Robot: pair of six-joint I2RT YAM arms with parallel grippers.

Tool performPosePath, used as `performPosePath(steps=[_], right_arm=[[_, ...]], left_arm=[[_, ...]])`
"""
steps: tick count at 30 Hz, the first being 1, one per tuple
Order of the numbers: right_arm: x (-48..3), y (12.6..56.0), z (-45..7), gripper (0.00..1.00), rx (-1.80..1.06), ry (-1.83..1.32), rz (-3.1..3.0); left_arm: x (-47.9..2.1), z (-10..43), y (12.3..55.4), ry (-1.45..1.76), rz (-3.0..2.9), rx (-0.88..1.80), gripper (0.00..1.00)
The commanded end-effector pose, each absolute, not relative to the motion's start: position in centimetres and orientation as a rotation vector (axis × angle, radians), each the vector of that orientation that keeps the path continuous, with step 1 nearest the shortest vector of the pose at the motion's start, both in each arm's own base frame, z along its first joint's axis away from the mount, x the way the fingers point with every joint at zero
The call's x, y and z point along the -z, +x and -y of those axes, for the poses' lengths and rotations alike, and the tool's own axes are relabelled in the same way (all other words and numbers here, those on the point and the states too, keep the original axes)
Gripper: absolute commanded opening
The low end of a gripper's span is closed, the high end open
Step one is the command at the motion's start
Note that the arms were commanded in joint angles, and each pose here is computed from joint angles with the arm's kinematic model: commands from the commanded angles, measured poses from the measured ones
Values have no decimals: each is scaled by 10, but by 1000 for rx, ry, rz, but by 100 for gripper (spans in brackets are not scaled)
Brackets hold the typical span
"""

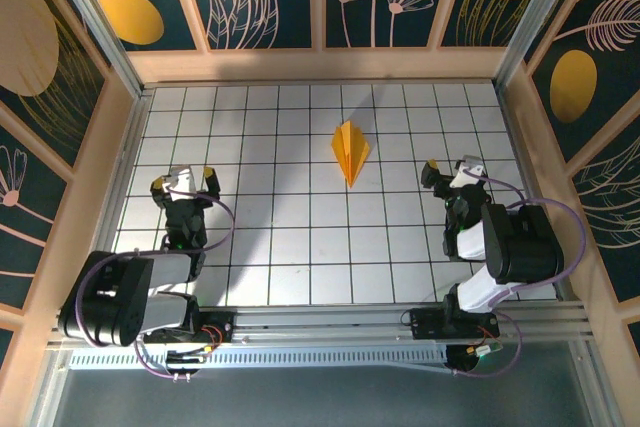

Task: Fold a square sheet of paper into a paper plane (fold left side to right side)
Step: Reset both arms

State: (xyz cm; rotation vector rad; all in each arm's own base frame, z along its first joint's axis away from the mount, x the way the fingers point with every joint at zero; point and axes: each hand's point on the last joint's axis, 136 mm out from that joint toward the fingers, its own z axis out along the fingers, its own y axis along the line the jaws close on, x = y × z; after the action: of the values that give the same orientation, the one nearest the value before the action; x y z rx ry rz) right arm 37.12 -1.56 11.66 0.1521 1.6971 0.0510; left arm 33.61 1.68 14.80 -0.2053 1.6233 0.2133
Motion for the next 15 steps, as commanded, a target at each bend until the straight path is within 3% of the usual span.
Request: performPosePath(steps=[1,15], right_arm=[[-127,376,13,99,-49,133,-1666],[-128,376,14,99,-48,133,-1664]], left_arm=[[-171,-13,337,-181,-1502,-176,99],[-166,-17,318,-192,-1424,-145,99]])
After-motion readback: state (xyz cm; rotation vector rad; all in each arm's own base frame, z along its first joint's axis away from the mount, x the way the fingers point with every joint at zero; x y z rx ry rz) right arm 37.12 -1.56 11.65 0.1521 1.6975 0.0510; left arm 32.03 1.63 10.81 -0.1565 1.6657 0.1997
